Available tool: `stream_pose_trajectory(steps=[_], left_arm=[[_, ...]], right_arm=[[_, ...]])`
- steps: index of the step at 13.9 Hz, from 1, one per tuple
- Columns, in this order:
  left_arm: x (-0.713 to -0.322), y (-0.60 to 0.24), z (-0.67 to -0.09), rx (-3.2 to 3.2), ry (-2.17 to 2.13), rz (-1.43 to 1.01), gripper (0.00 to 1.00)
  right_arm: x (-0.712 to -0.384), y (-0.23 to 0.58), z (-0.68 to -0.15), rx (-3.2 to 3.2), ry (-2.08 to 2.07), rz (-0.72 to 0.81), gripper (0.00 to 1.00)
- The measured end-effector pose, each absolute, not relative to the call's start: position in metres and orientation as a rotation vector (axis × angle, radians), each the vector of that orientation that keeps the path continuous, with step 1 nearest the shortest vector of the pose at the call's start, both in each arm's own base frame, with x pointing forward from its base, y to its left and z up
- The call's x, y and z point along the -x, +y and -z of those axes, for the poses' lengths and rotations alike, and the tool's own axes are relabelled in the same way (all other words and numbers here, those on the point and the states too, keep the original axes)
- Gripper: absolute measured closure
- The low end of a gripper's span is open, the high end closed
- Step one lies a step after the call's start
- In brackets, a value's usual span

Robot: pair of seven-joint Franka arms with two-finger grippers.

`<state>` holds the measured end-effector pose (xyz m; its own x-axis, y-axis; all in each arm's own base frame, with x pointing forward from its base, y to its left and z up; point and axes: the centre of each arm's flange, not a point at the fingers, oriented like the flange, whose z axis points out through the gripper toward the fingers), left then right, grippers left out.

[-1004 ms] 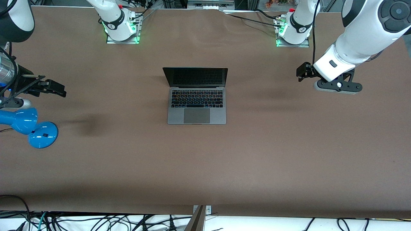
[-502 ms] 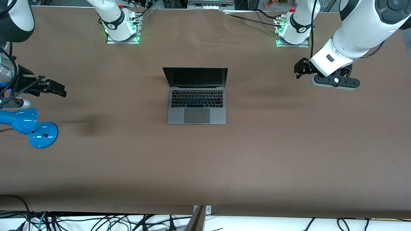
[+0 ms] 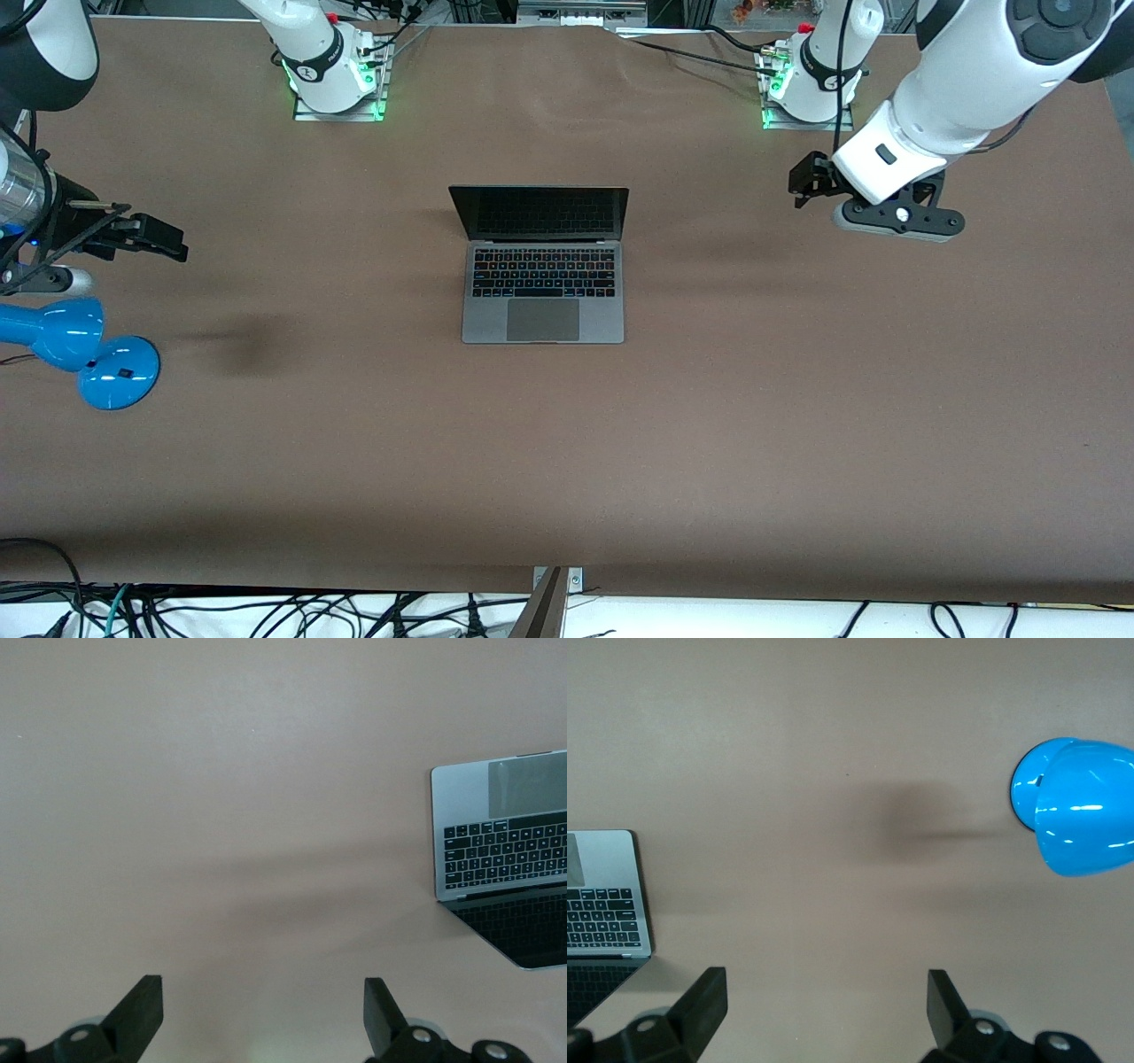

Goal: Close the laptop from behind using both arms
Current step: 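Move the right gripper and the left gripper toward the laptop screen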

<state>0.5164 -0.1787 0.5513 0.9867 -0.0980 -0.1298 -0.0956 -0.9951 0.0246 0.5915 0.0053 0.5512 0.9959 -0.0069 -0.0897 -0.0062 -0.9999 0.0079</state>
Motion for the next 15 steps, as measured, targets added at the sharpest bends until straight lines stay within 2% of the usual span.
stream_pose_trajectory(steps=[5,15], left_arm=[[-0.501,-0.215,-0.547,-3.098,-0.085,0.245,0.0],[-0.476,-0.282,-0.507,-3.126,0.067,0.38,0.0]], right_arm=[[-0.588,0.013,-0.54,-3.174,-0.015,0.185,0.0],[-0.568,0.067,-0.475,-3.429,-0.047,0.433,0.0]])
